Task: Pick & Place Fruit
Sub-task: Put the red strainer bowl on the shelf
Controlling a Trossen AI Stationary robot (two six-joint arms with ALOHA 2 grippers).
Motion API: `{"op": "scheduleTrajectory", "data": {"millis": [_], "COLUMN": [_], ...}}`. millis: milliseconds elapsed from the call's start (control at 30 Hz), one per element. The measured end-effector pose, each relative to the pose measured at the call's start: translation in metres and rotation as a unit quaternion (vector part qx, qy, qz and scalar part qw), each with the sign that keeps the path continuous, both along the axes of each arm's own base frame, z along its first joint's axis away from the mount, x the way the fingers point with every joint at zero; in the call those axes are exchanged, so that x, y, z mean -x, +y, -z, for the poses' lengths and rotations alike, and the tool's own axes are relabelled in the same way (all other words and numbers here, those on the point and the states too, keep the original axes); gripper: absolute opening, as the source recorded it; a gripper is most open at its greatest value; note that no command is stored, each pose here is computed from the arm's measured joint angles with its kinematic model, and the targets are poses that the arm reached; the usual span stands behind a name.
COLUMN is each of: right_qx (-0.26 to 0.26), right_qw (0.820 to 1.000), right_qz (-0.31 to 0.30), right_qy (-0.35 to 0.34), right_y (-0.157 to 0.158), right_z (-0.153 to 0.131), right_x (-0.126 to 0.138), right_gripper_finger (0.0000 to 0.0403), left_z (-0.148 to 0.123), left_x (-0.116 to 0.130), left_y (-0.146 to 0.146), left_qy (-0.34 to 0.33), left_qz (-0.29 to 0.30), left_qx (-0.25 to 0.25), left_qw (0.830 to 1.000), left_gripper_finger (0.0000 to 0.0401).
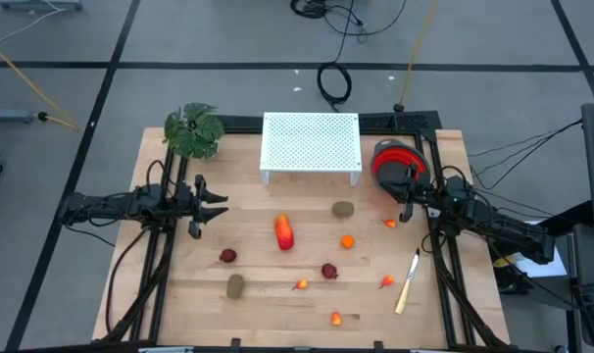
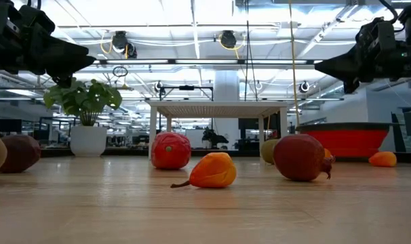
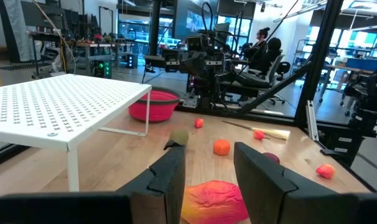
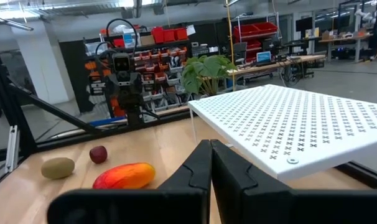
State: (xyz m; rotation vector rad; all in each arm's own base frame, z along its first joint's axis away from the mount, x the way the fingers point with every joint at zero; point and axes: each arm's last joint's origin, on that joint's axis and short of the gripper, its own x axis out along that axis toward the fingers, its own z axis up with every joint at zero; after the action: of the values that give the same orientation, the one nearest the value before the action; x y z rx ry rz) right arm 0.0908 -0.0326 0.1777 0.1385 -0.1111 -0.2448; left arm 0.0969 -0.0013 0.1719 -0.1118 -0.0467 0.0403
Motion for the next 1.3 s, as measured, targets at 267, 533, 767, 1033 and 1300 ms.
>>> {"op": "scheduleTrajectory", "data": {"millis": [267, 533, 767, 1033, 1300], "right_qx": [-0.024, -0.077, -0.114, -0.109, -0.080], "right_qw": [1.000, 0.997, 0.993, 0.991, 0.996], "right_qz": [-0.003, -0.008, -0.013, -0.020, 0.009], "right_qy": [-0.008, -0.021, -0.031, -0.076, -0.030], "right_y": [0.000, 0.000, 0.000, 0.001, 0.003], "right_z": [0.000, 0.000, 0.000, -0.009, -0.039], "right_x": [0.000, 0.000, 0.000, 0.001, 0.009], "right_gripper_finger": [0.0000, 0.0000, 0.0000, 0.0000, 0.0000], "left_z": [-0.001, -0.011, -0.011, -0.011, -0.011], "left_x": [0.000, 0.001, 0.001, 0.001, 0.001], "left_y": [0.000, 0.001, 0.001, 0.001, 0.001], "left_qy": [-0.005, -0.061, -0.060, -0.061, -0.057], "left_qz": [0.000, -0.012, -0.012, -0.012, -0.012], "left_qx": [0.000, 0.004, 0.003, 0.003, 0.003], "left_qw": [1.000, 0.998, 0.998, 0.998, 0.998], "left_gripper_finger": [0.0136, 0.0136, 0.0136, 0.0136, 0.0136]}}
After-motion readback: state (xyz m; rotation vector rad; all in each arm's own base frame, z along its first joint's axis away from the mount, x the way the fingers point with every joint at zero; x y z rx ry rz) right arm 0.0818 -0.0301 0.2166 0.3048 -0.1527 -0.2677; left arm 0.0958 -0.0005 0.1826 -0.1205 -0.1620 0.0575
